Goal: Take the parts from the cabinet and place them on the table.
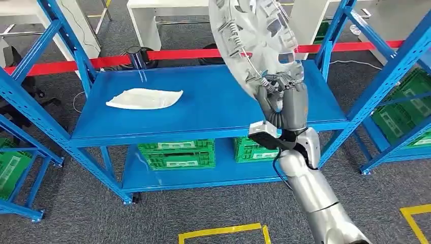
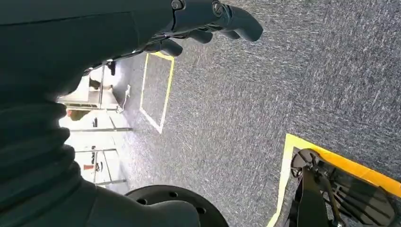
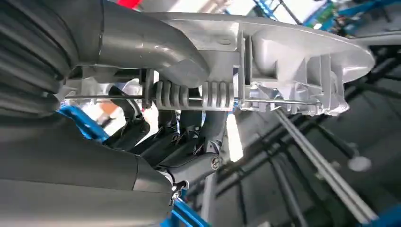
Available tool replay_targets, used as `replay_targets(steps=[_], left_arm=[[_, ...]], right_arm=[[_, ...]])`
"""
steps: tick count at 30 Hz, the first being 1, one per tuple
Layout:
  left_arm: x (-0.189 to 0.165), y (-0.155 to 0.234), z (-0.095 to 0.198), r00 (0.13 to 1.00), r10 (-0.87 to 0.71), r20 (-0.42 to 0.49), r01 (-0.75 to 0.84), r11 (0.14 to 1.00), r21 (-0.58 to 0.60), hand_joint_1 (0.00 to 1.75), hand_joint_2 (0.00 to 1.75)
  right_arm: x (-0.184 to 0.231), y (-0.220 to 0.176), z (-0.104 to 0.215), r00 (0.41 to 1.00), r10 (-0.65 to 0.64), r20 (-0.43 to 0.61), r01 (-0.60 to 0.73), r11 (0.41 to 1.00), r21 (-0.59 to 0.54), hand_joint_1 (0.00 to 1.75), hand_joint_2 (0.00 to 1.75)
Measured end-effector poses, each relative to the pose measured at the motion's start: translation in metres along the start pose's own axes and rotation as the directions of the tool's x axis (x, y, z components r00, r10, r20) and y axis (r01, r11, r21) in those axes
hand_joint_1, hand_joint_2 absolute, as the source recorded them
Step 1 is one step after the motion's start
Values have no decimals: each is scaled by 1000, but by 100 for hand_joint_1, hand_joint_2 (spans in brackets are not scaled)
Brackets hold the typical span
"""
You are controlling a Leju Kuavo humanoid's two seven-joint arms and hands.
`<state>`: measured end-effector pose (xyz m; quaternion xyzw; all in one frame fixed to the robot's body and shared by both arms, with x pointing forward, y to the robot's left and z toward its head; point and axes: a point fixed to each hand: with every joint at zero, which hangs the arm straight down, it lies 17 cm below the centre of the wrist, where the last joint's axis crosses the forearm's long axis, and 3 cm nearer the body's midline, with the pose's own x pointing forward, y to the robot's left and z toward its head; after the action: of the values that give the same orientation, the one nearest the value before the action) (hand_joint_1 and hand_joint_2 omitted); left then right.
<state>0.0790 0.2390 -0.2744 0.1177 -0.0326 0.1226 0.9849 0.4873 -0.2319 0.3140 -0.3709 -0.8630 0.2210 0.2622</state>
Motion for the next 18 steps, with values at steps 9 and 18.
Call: replay_targets(steps=[9, 18], left_arm=[[0, 2, -1, 1000, -2, 0, 2, 1000, 3, 0, 175], [0, 1, -1, 1000, 10, -3, -10, 1000, -1, 0, 175]], right_arm=[[42, -18, -12, 994, 31, 101, -25, 998, -53, 175, 175], [58, -23, -20, 991, 20, 132, -11, 998, -67, 175, 175]])
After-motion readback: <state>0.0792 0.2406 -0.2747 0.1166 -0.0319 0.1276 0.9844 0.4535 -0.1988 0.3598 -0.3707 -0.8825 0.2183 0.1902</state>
